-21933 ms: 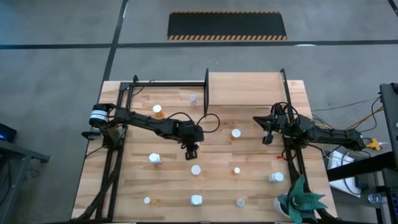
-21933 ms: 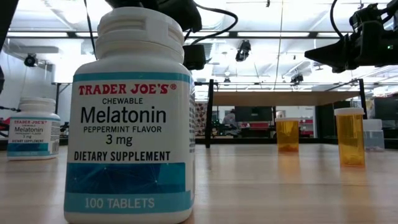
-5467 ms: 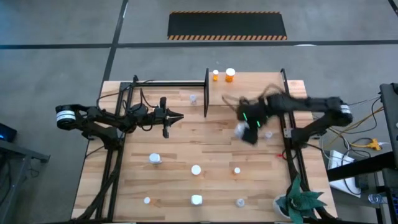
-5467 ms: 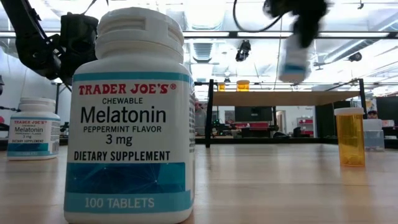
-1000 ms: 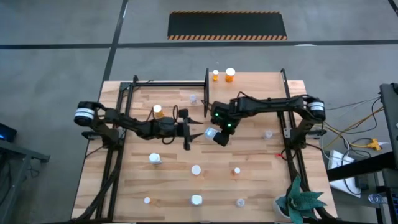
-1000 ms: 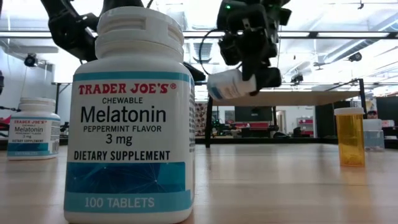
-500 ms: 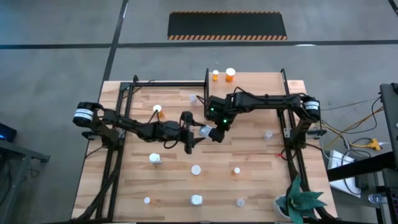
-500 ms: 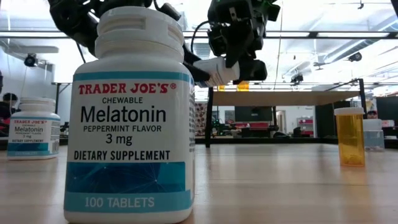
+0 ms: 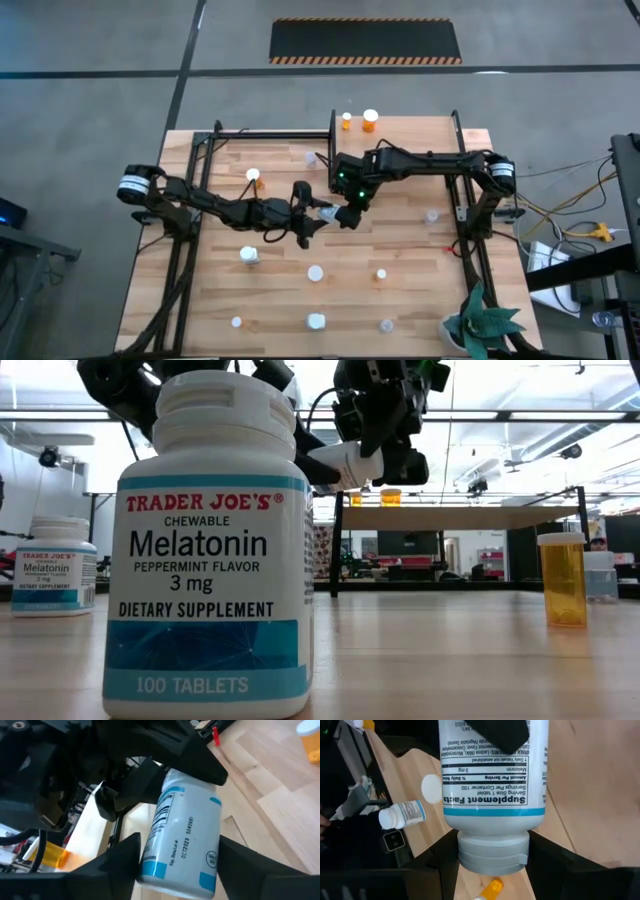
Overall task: Pick and place medicine bottles onto shelf by color
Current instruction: Put the middle white pill bottle on the shelf
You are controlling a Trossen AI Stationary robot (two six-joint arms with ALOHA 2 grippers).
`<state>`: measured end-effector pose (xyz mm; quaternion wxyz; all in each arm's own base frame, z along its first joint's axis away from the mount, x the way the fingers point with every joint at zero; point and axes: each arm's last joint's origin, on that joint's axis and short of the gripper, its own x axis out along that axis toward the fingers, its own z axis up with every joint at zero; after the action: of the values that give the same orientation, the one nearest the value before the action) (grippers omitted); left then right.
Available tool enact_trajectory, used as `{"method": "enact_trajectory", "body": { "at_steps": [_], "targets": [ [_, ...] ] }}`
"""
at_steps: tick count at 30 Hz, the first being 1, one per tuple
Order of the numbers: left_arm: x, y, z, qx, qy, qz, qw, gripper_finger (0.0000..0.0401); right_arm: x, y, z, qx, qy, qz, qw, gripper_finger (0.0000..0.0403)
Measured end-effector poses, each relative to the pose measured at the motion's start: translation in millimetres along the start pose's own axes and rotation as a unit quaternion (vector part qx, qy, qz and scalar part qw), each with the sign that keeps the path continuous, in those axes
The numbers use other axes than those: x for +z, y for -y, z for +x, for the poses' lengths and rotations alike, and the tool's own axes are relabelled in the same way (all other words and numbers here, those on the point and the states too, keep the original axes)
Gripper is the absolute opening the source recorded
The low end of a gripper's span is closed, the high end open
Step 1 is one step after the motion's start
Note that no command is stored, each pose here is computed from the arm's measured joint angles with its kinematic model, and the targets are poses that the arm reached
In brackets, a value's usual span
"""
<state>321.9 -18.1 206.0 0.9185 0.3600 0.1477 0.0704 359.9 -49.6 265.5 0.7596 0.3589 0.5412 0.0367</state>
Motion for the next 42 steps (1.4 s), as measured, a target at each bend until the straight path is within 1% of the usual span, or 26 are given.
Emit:
{"method": "enact_trajectory", "body": {
  "at_steps": [4,7,10,13,15,17,20,22,23,24,28,33,37,42],
  "targets": [
    [-1.7,1.3,-0.2,-0.004,-0.006,0.002,1.000,0.0164,0.7,-0.3,-0.7,0.001,0.005,-0.005,1.000,0.0193],
    [-2.0,1.5,-0.5,-0.004,-0.005,-0.003,1.000,0.0146,1.4,-1.8,-1.6,0.002,0.012,-0.017,1.000,0.0211],
    [-3.4,2.3,-0.9,-0.005,-0.006,-0.008,1.000,0.0142,0.4,-3.3,-4.9,0.000,0.017,-0.028,0.999,0.0233],
    [-6.0,3.1,-1.5,-0.005,-0.007,-0.029,1.000,0.0140,-2.5,-6.8,-12.7,0.000,0.026,-0.048,0.998,0.0260],
    [-11.3,4.6,-2.8,-0.005,-0.009,-0.044,0.999,0.0140,-5.6,-10.1,-21.6,-0.013,0.041,-0.067,0.997,0.0278],
    [-18.5,5.6,-4.7,-0.008,-0.001,-0.070,0.997,0.0139,-10.8,-13.2,-33.0,-0.042,0.059,-0.093,0.993,0.0293],
    [-32.3,5.3,-9.9,-0.012,0.032,-0.128,0.991,0.0138,-21.2,-18.7,-52.1,-0.109,0.097,-0.141,0.979,0.0308],
    [-42.3,3.8,-13.9,-0.018,0.056,-0.170,0.984,0.0138,-29.2,-21.5,-63.4,-0.148,0.124,-0.169,0.966,0.0314],
    [-46.6,2.0,-15.7,-0.021,0.069,-0.191,0.979,0.0138,-33.3,-22.0,-67.7,-0.158,0.138,-0.182,0.961,0.0315],
    [-49.9,-0.2,-17.5,-0.025,0.086,-0.212,0.973,0.0138,-37.1,-22.2,-71.1,-0.161,0.154,-0.196,0.955,0.0316],
    [-61.2,-11.1,-24.4,-0.034,0.147,-0.274,0.950,0.0137,-52.5,-16.8,-73.8,-0.139,0.233,-0.235,0.933,0.0317],
    [-70.2,-20.0,-30.2,-0.048,0.187,-0.312,0.930,0.0137,-67.9,-1.7,-61.6,-0.117,0.314,-0.267,0.904,0.0310],
    [-71.9,-23.8,-32.6,-0.049,0.206,-0.318,0.924,0.0137,-68.3,2.1,-56.1,-0.103,0.367,-0.291,0.878,0.0301],
    [-72.4,-24.8,-32.6,-0.048,0.207,-0.322,0.922,0.0137,-62.2,-2.7,-59.3,-0.112,0.362,-0.307,0.873,0.0289]
  ]
}}
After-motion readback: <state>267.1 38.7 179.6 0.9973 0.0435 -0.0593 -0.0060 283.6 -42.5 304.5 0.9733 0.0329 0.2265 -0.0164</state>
